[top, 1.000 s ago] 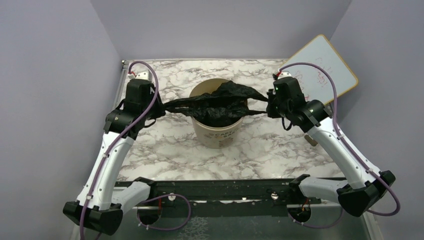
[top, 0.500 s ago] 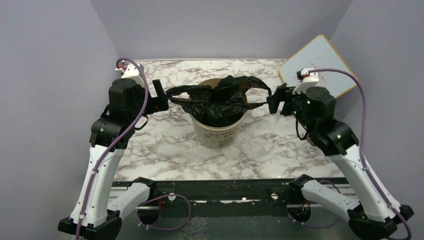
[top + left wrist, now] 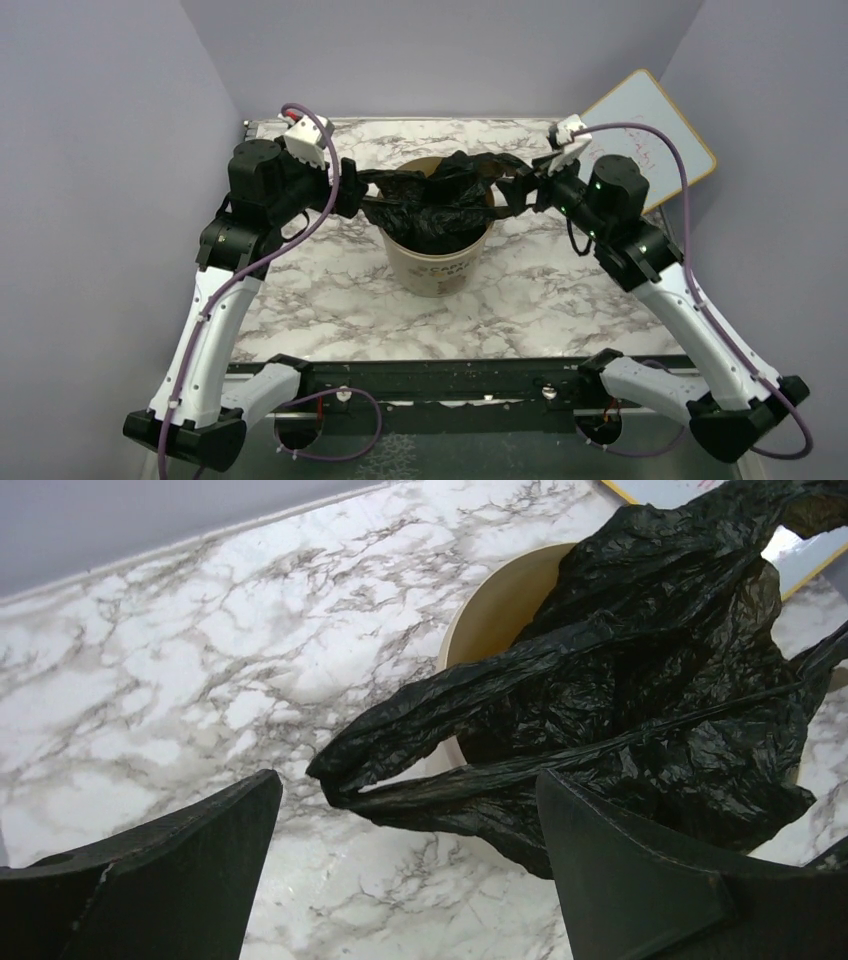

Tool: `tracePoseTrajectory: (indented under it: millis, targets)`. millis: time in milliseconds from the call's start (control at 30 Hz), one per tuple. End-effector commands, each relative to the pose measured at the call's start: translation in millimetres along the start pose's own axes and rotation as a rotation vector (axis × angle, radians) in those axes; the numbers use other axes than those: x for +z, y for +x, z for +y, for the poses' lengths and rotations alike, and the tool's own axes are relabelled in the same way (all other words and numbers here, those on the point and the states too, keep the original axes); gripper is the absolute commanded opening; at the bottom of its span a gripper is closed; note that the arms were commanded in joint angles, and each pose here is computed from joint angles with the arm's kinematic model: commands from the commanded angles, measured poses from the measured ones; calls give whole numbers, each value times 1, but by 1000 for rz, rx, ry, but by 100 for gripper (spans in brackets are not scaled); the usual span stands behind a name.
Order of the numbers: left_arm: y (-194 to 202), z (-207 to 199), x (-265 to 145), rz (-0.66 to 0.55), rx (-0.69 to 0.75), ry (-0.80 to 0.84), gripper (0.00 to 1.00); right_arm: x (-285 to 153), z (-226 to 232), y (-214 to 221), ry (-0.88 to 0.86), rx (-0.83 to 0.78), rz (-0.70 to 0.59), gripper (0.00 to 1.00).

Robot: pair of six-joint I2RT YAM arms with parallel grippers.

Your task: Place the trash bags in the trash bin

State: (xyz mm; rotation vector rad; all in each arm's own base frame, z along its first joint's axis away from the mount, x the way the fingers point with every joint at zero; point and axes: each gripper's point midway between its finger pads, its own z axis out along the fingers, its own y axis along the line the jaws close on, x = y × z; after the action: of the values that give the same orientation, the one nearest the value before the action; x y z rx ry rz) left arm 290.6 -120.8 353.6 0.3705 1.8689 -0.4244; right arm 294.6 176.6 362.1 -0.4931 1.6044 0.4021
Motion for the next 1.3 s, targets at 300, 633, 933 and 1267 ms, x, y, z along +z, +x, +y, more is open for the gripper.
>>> tracePoseTrajectory:
  millis: [300, 633, 933, 1267]
  targets:
    - [-31, -28, 33, -123, 366, 273, 99, 35, -2, 2, -75, -232, 118, 81]
    - [-23, -34, 55, -102, 380, 350, 85, 59, -12, 27, -35, -215, 259, 66]
    - [-17, -13, 76, -62, 426, 270, 82, 65, -25, 18, 35, -217, 259, 62]
    - [-10, -23, 76, -46, 432, 341, 49, 67, -29, 21, 45, -238, 297, 63]
